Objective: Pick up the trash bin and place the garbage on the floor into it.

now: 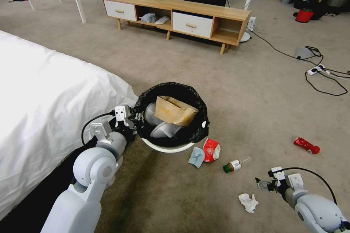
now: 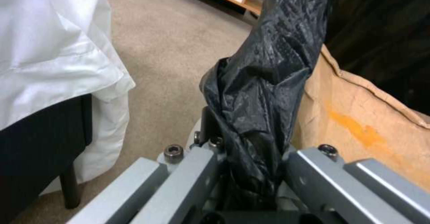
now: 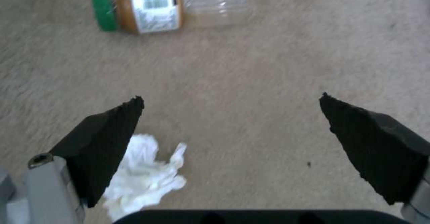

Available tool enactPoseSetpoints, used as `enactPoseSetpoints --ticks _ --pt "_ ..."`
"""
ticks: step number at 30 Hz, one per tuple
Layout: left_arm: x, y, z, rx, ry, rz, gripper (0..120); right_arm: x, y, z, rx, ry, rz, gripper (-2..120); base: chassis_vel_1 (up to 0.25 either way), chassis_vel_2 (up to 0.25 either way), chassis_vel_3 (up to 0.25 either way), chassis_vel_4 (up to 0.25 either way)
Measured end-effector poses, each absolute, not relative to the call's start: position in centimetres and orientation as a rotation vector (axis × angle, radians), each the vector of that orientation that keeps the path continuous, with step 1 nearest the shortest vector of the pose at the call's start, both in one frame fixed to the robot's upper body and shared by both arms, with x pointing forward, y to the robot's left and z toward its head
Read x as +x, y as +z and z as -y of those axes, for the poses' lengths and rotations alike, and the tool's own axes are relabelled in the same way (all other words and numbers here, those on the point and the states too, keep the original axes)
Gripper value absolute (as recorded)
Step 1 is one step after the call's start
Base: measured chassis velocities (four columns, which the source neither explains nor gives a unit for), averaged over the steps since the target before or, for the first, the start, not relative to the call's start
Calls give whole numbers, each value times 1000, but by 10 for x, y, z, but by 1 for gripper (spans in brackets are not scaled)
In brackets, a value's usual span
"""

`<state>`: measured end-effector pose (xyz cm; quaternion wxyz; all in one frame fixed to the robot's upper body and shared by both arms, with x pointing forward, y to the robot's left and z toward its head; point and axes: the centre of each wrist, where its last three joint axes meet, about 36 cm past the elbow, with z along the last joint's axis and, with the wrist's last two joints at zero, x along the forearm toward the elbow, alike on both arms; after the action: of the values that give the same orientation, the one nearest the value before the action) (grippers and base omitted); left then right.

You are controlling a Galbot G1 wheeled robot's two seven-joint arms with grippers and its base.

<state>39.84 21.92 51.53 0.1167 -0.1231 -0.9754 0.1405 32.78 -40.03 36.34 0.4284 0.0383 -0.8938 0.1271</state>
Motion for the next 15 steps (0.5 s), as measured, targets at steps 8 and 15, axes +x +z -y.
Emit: enactPoseSetpoints --ticks 8,15 --pt "400 515 -219 -358 413 2856 2 327 361 406 165 314 2166 100 0 0 0 0" --pt "402 514 -219 -358 413 2853 2 332 353 406 171 305 2163 100 0 0 0 0"
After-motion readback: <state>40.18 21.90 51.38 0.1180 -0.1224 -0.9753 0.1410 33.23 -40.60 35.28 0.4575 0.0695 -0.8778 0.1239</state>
